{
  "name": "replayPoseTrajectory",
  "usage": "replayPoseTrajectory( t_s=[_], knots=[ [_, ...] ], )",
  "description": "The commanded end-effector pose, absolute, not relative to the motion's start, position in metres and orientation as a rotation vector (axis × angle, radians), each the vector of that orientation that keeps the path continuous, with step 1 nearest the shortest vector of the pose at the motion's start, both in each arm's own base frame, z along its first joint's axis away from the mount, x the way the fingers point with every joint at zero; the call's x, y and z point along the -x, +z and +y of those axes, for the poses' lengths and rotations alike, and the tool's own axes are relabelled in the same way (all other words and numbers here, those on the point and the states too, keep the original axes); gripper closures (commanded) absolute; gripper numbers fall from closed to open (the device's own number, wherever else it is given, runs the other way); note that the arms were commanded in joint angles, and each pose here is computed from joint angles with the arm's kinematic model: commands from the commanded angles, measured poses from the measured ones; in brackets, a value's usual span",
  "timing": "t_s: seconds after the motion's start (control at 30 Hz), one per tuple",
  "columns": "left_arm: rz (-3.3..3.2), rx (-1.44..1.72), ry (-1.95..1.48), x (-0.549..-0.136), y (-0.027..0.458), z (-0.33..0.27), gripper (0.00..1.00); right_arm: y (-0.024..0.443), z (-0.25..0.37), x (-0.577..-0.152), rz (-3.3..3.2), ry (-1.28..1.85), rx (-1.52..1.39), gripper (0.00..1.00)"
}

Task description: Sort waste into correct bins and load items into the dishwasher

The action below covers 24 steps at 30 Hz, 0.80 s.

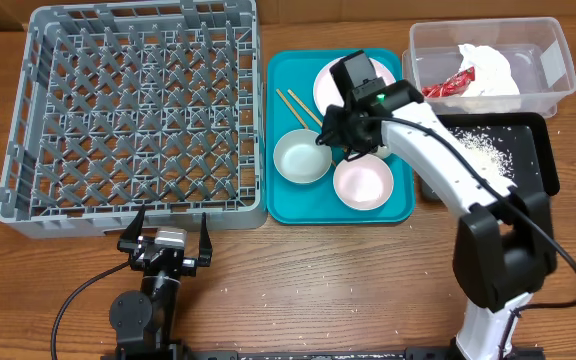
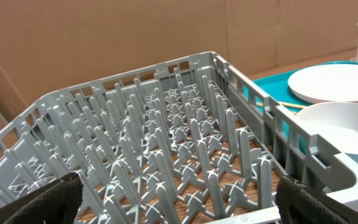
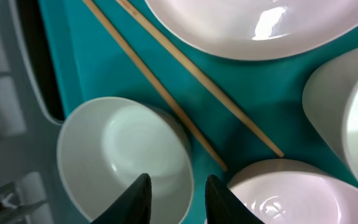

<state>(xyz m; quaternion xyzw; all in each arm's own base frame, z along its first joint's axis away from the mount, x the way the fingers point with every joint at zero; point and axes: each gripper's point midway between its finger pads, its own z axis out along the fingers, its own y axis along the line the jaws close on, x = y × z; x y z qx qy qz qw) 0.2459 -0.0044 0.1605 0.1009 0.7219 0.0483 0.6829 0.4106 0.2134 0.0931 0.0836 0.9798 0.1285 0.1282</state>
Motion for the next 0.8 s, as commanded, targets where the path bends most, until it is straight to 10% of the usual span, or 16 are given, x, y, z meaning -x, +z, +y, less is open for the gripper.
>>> replayPoseTrajectory(
  t_s=[0.0, 0.77],
  knots=[
    [1.589, -0.293, 0.041, -0.244, 0.166, -0.02, 0.0, 0.093, 0.212, -0.413, 2.838, 0.348, -0.172, 0.69],
    [1.636, -0.342, -0.136, -0.245, 0.265, -0.042, 0.0, 0.076, 0.215, -0.412, 2.853, 0.311, 0.16, 0.7]
  ],
)
